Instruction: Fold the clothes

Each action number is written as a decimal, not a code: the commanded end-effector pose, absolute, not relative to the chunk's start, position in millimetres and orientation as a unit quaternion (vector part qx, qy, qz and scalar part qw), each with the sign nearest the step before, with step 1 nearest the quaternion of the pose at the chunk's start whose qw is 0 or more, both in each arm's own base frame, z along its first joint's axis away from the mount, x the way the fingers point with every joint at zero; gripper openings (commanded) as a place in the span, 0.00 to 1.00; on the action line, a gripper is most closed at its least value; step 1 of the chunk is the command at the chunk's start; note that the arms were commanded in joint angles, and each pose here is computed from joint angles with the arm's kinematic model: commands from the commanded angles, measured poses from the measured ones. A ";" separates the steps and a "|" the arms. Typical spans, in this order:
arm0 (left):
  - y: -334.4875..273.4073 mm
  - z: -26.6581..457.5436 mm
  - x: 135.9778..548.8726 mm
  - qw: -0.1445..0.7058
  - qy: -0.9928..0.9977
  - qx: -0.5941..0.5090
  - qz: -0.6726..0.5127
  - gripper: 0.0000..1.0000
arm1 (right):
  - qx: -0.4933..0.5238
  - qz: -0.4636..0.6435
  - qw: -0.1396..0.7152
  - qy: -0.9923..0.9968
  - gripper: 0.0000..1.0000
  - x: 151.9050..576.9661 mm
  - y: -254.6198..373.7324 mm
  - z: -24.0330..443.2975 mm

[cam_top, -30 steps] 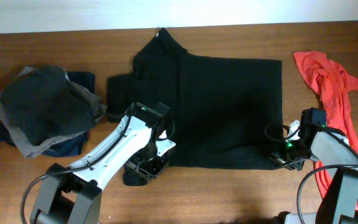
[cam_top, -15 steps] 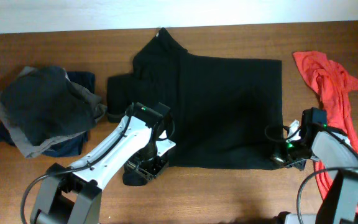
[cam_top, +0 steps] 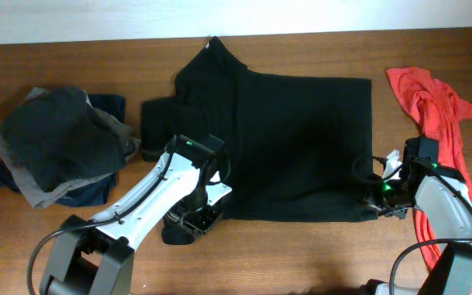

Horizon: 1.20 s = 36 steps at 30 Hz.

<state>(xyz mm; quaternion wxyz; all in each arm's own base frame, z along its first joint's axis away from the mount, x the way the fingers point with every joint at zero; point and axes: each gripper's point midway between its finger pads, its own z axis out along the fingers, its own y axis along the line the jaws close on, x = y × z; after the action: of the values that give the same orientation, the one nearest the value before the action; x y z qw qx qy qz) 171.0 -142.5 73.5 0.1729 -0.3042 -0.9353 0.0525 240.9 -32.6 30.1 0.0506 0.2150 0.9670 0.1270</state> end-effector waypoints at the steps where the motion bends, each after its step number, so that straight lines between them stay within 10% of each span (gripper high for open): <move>1: -144.3 80.1 175.5 0.156 -0.939 -0.302 0.052 0.01 | 0.210 0.125 0.045 0.969 0.51 238.1 -31.3 25.3; 14: -144.3 80.0 175.6 0.156 -0.939 -0.302 0.052 0.01 | 0.216 0.126 0.034 0.968 0.50 233.7 -29.5 -1.3; 25: -144.3 80.1 175.5 0.156 -0.939 -0.302 0.052 0.01 | 0.219 0.120 0.030 0.968 0.05 234.9 -32.6 2.2; 36: -143.4 80.5 174.3 0.159 -0.939 -0.301 0.051 0.01 | 0.258 0.061 0.069 0.962 0.04 233.3 -52.8 79.4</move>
<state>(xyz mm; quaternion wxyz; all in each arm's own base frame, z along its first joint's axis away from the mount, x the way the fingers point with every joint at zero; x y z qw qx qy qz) 170.9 -142.5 73.5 0.1731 -0.3040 -0.9353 0.0526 231.7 -39.8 55.9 0.0399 0.2285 0.9676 0.0995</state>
